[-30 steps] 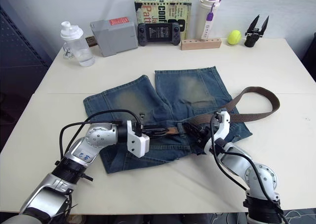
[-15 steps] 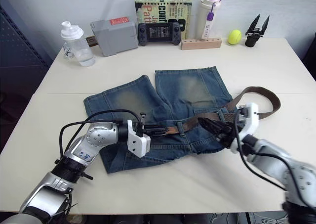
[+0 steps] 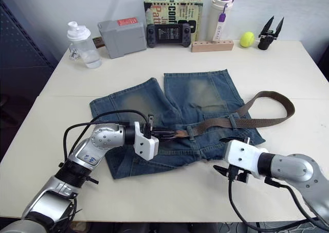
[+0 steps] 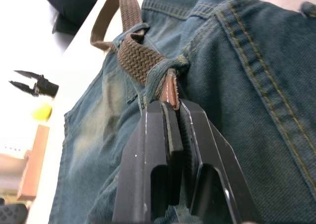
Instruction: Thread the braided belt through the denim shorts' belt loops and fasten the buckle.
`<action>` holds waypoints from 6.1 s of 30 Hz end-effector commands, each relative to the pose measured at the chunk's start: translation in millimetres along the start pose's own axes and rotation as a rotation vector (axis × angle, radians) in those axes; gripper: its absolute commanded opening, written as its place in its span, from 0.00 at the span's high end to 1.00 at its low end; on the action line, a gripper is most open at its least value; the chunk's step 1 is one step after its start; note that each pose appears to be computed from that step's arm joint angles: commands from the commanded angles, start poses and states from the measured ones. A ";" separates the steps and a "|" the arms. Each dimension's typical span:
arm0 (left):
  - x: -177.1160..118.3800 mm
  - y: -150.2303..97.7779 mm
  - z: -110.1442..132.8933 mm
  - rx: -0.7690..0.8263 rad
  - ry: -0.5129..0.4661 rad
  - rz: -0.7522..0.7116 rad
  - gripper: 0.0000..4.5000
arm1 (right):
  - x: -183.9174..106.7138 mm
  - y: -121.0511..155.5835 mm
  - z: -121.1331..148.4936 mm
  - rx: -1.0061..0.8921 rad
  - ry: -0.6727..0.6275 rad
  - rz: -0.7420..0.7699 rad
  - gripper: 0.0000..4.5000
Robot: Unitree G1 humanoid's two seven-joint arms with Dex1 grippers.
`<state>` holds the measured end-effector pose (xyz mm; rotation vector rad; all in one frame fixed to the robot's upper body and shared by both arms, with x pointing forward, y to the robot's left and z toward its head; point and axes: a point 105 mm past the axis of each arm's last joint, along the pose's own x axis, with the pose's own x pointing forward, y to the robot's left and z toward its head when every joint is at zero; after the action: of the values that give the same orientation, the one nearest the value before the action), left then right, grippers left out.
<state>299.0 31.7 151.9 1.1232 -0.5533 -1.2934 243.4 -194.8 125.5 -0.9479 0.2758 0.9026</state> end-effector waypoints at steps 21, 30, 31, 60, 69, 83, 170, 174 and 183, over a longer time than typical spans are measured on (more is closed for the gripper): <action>-23.7 11.1 18.8 0.044 0.036 -0.009 1.00 | 2.1 -32.9 -85.1 0.049 0.322 -0.237 0.99; -27.3 5.5 22.1 0.032 0.031 -0.007 1.00 | -36.8 -59.1 -134.2 0.155 0.551 -0.400 0.99; -26.9 4.5 23.8 0.033 0.022 -0.008 1.00 | -37.6 -59.4 -135.4 0.164 0.561 -0.407 0.99; -35.1 9.6 23.9 0.143 -0.026 0.117 1.00 | -49.9 -59.5 -46.4 0.272 0.112 -0.225 0.20; -38.7 8.6 21.4 0.203 -0.037 0.192 1.00 | -32.5 -4.8 53.5 0.910 -0.342 0.287 0.03; -30.3 5.7 28.1 0.257 -0.051 0.224 1.00 | 43.7 -20.0 95.5 1.870 -0.708 0.191 0.03; -29.3 -42.6 -25.5 -0.150 0.073 0.135 0.40 | 104.2 -17.6 77.4 1.687 -0.468 -0.094 1.00; -23.2 -45.6 -30.1 -0.105 0.089 0.140 0.40 | 103.9 -16.9 78.7 1.691 -0.471 -0.092 1.00; -14.2 -48.6 -32.6 -0.061 0.085 0.159 0.40 | 102.6 -18.3 81.3 1.705 -0.491 -0.093 1.00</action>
<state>300.2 62.7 102.9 1.0462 -0.5268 -1.1071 312.1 -85.8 123.7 0.8004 0.4232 0.4509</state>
